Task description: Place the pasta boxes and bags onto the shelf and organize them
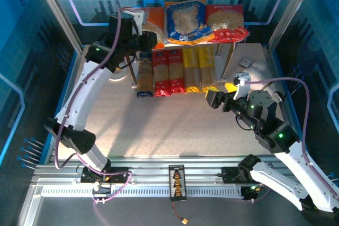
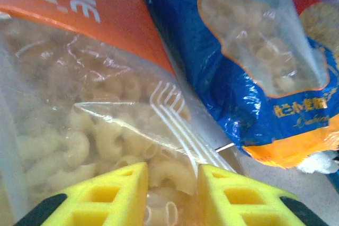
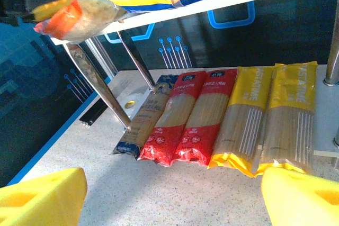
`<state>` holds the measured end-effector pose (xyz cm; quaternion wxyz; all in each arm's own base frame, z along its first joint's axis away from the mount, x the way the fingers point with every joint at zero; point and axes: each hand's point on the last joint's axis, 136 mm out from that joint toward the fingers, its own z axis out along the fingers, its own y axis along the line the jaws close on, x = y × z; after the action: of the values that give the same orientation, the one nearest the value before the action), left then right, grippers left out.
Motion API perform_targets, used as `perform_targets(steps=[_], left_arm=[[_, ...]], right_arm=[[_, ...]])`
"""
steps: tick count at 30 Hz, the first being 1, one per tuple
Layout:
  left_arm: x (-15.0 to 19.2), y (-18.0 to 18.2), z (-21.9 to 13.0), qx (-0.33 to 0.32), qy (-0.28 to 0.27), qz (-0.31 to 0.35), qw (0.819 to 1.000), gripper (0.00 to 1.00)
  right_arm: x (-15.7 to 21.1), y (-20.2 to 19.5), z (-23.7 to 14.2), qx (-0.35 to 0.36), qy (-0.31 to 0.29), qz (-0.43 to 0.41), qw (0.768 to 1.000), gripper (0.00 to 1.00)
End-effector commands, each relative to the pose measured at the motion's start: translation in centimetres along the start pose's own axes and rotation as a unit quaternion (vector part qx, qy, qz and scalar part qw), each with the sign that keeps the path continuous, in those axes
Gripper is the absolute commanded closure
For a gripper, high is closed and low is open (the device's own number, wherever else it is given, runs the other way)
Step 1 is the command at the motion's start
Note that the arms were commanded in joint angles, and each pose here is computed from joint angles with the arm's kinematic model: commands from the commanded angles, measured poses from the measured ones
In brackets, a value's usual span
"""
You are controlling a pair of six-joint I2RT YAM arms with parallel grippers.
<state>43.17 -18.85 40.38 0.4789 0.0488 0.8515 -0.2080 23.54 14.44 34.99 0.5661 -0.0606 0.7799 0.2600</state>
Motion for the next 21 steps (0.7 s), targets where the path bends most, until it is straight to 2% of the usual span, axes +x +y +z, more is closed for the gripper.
perform_targets(steps=[1, 4, 7, 12, 14, 21], left_arm=[[3.4, -0.5, 2.2, -0.007, 0.069, 0.032, 0.997, 0.72], [5.6, 0.0, 3.4, -0.021, 0.109, 0.044, 0.993, 0.73], [5.9, 0.1, 3.4, -0.023, 0.106, 0.042, 0.993, 0.7], [3.5, 0.4, 1.6, -0.035, 0.057, 0.044, 0.997, 0.52], [2.0, 0.9, 0.2, -0.047, 0.032, 0.041, 0.998, 0.48], [-2.9, 3.4, -5.4, -0.067, -0.062, 0.005, 0.996, 0.45]], right_arm=[[-1.0, 0.3, -0.9, -0.007, -0.015, 0.007, 1.0, 0.14], [-1.0, 0.1, -1.1, -0.003, -0.017, 0.005, 1.0, 0.14], [-1.0, 0.1, -1.1, -0.003, -0.017, 0.003, 1.0, 0.14], [-0.9, 0.3, -0.9, -0.006, -0.012, 0.002, 1.0, 0.14], [-0.9, 0.3, -1.0, -0.006, -0.012, 0.002, 1.0, 0.14], [-0.7, 0.1, -1.2, -0.004, -0.014, 0.003, 1.0, 0.14]])
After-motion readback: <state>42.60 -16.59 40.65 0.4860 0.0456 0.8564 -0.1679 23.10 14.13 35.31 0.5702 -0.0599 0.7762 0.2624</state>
